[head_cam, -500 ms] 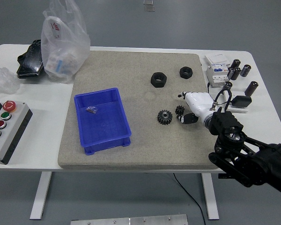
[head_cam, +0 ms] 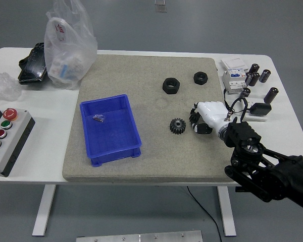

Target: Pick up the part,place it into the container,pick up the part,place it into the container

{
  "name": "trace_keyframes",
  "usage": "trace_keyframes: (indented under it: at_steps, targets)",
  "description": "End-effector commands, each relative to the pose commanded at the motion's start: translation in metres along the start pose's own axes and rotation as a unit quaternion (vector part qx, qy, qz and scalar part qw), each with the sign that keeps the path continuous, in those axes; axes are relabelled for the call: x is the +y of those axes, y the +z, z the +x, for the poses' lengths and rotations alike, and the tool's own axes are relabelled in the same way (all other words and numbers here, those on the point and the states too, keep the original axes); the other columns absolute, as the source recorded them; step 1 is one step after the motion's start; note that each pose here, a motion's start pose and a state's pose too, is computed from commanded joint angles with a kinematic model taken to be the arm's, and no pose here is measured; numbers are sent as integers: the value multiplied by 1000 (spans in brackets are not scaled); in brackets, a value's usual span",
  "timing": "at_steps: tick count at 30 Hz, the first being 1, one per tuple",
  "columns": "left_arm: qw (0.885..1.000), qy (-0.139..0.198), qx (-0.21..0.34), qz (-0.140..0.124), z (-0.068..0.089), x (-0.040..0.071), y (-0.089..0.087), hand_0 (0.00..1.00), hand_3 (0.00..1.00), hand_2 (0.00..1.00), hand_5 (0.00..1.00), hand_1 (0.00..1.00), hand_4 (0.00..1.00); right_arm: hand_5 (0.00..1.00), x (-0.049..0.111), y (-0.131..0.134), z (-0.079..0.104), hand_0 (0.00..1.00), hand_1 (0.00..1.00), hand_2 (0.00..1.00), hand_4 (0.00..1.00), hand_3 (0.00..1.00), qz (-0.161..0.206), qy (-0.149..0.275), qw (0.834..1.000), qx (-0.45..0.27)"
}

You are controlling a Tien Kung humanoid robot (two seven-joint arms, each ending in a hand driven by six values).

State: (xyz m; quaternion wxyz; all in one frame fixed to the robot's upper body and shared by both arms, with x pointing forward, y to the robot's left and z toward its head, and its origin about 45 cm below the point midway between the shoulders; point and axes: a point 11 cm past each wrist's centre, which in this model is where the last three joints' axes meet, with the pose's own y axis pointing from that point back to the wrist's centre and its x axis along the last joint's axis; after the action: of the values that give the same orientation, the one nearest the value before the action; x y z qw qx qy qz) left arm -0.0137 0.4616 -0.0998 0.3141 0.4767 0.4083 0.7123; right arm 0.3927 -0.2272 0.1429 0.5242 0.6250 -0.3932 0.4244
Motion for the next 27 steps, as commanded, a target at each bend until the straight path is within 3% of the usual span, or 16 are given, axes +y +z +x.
trace_keyframes:
  at_steps: [1, 6, 11, 14, 19, 24, 27]
  targets:
    - [1000, 0, 0, 0, 0, 0, 0, 682, 662, 629, 237, 650, 695, 81, 0, 0, 0, 356, 471, 365, 411, 469, 0, 0, 1000, 0]
    - [1000, 0, 1, 0, -1, 0, 0, 682, 662, 629, 237, 650, 695, 81, 1, -1, 7, 356, 471, 365, 411, 469, 6, 12, 1000, -3]
    - [1000, 0, 1, 1, 0, 0, 0, 682, 664, 629, 238, 650, 696, 56, 3, -22, 37, 361, 477, 360, 396, 468, 41, 48, 998, -12]
    - [1000, 0, 1, 1, 0, 0, 0, 682, 662, 629, 238, 649, 696, 54, 6, -47, 55, 358, 477, 361, 390, 467, 77, 65, 995, -12]
    - [1000, 0, 0, 2, 0, 0, 0, 682, 661, 629, 238, 649, 696, 34, 18, -110, 74, 370, 491, 377, 407, 479, 168, 73, 983, 0]
    - [1000, -1, -2, 2, -2, 0, 0, 682, 661, 629, 238, 649, 696, 34, 32, -161, 66, 370, 491, 377, 407, 479, 259, 37, 965, 31]
    - [1000, -1, -2, 2, -2, 0, 0, 682, 660, 629, 237, 649, 695, 7, 38, -176, 61, 400, 519, 403, 445, 501, 281, 34, 957, 69]
